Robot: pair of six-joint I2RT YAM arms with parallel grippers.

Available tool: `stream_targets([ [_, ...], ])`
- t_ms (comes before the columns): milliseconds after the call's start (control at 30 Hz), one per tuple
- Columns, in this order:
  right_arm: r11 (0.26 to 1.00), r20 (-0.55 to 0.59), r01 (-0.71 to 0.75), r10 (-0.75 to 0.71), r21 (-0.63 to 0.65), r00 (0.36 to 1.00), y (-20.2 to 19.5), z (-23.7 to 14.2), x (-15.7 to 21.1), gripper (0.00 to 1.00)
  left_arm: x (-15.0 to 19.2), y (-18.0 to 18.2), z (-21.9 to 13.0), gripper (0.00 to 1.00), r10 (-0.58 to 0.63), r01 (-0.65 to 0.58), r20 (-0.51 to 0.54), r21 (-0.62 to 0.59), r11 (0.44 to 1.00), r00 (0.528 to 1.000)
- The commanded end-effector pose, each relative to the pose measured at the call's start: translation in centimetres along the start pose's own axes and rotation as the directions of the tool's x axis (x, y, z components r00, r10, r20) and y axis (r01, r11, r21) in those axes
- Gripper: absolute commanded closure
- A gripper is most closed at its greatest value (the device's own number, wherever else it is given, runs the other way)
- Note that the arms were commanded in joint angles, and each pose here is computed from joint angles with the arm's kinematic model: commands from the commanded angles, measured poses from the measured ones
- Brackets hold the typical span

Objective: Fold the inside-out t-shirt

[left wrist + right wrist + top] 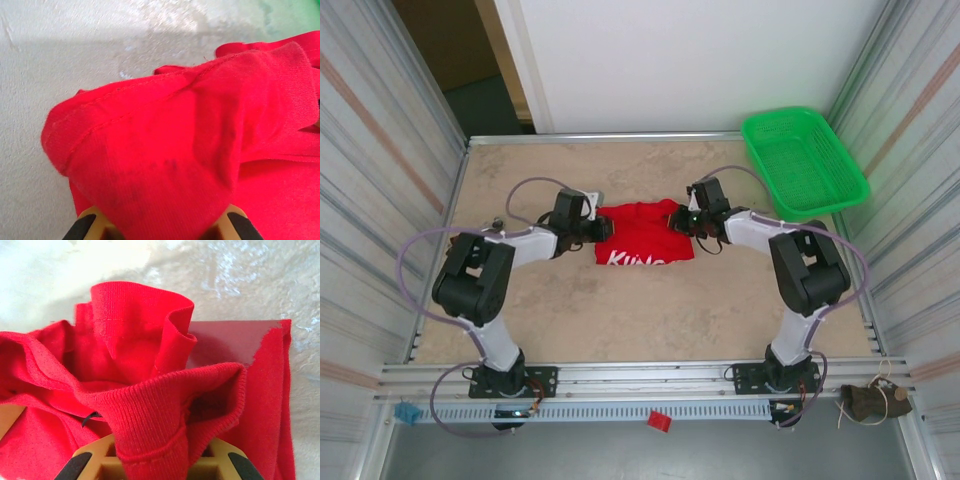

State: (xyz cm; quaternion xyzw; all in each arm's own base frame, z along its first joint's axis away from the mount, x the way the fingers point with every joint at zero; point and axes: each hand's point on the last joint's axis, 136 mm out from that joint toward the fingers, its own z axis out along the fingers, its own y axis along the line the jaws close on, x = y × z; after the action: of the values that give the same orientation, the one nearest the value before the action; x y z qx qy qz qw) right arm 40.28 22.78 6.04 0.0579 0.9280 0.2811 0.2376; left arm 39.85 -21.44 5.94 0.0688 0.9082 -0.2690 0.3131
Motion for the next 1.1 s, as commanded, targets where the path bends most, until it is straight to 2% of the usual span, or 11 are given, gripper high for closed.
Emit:
stream_targets([
  [0,0.995,0.005,0.015,-0.016,0.094,1.000,-2.4,0.8,-0.5,0.79,-1.2,2.7,0.7,1.00,0.008,-0.004,0.034,-0.110,0.994,0.999],
  [33,0.994,0.004,0.020,-0.020,0.112,1.000,-2.8,0.8,-0.7,0.62,-1.2,2.9,0.9,0.99,0.003,0.000,0.031,-0.115,0.993,1.000],
  [67,0.992,0.008,0.023,-0.024,0.121,1.000,-3.1,0.7,-1.0,0.50,-1.4,3.0,1.0,0.89,0.002,0.001,0.030,-0.117,0.993,1.000],
  [100,0.992,0.014,0.021,-0.022,0.124,1.000,-3.2,0.3,-1.5,0.45,-1.7,3.1,1.0,0.75,0.003,0.001,0.029,-0.122,0.993,1.000],
  [267,0.996,0.080,0.008,-0.015,0.087,0.997,-1.9,-4.7,-3.9,0.38,-4.6,1.2,-2.5,0.39,0.028,-0.020,0.091,-0.083,0.996,0.995],
  [400,0.999,0.086,0.040,-0.040,0.002,0.995,1.4,-8.0,-3.3,0.41,-7.2,-1.7,-7.2,0.27,0.036,-0.029,0.173,-0.041,0.999,0.984],
  [533,0.994,0.084,0.067,-0.060,-0.084,0.995,5.1,-8.1,-2.0,0.61,-7.1,-5.4,-8.2,0.29,0.010,-0.025,0.191,0.076,0.997,0.982],
  [633,0.990,0.053,0.031,-0.024,-0.141,0.998,6.1,-5.5,-1.4,0.81,-6.4,-7.6,-6.1,0.34,-0.038,0.003,0.164,0.210,0.978,0.986],
  [700,0.989,0.047,-0.008,0.015,-0.151,0.999,5.3,-3.2,-1.4,0.91,-5.9,-7.4,-3.8,0.36,-0.066,0.034,0.128,0.237,0.971,0.990],
  [967,0.983,-0.005,-0.130,0.131,-0.129,0.991,-0.4,4.4,-2.4,0.97,-4.7,1.3,3.5,0.41,-0.195,0.187,0.095,0.087,0.978,0.976],
  [1067,0.980,-0.038,-0.137,0.132,-0.147,0.990,-0.3,4.5,-2.1,0.97,-4.3,1.4,4.0,0.42,-0.197,0.190,0.069,0.092,0.977,0.978],
])
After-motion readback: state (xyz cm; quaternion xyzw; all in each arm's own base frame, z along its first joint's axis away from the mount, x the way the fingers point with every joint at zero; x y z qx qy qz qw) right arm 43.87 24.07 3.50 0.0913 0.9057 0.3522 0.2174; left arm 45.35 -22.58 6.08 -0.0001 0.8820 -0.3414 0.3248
